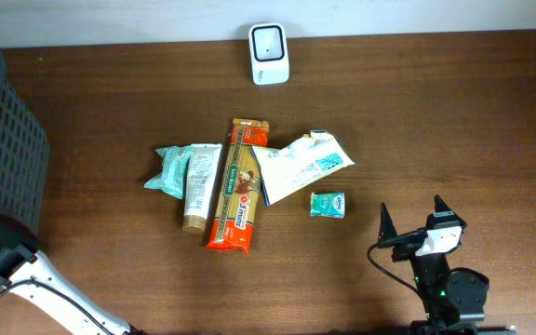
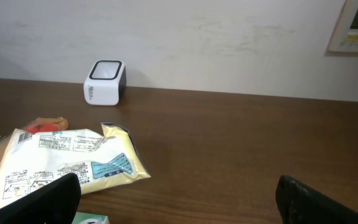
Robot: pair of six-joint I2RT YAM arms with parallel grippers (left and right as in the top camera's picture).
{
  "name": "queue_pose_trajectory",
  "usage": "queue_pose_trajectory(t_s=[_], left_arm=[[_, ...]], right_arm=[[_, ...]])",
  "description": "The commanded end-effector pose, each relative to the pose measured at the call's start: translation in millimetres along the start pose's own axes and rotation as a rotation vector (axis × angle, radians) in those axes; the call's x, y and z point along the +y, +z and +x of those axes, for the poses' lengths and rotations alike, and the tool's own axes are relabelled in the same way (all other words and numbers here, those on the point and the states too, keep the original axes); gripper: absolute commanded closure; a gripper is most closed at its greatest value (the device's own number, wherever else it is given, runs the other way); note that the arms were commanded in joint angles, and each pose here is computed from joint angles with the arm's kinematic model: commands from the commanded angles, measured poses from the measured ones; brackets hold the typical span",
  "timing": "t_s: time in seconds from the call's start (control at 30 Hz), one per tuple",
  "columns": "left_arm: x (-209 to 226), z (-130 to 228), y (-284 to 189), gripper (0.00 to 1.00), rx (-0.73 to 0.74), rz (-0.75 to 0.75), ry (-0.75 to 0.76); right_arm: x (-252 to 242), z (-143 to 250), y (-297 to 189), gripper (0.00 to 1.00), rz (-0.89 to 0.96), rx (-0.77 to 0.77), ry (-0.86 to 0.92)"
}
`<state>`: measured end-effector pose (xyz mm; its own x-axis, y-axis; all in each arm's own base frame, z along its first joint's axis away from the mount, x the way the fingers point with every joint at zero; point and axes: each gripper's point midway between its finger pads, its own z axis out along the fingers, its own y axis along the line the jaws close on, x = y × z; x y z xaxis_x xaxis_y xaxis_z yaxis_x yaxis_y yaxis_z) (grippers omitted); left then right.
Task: Scan the item barcode
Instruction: 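Pick a small white-green box from the basket with the left gripper, place it front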
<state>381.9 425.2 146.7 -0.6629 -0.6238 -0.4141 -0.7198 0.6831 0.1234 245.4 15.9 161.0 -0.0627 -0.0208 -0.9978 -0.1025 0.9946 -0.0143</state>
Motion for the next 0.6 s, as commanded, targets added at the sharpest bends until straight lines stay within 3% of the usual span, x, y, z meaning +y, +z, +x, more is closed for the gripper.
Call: queue_pose_trajectory(t_s=[0.0, 0.17, 0.4, 0.47, 0.57], left_arm=[[-10, 8, 55, 0.03, 0.041, 0.011, 0.07], [-28, 6, 108, 0.03, 0.012, 0.073, 0.146], [-45, 38, 147, 0.08, 0.105, 0.143, 0.21], [-48, 46, 149, 0.11, 0.136, 0.156, 0.199], [-51, 31, 121, 0.12, 0.094, 0.183, 0.16]], right_arm=[[-1, 3, 0, 0.01, 0.004, 0.003, 0.004], [-1, 3, 0, 0.01, 0.004, 0.003, 0.004], [-1, 3, 0, 0.01, 0.004, 0.003, 0.004], [-1, 3, 0, 0.01, 0.004, 0.003, 0.004], [-1, 3, 0, 0.01, 0.004, 0.003, 0.004]])
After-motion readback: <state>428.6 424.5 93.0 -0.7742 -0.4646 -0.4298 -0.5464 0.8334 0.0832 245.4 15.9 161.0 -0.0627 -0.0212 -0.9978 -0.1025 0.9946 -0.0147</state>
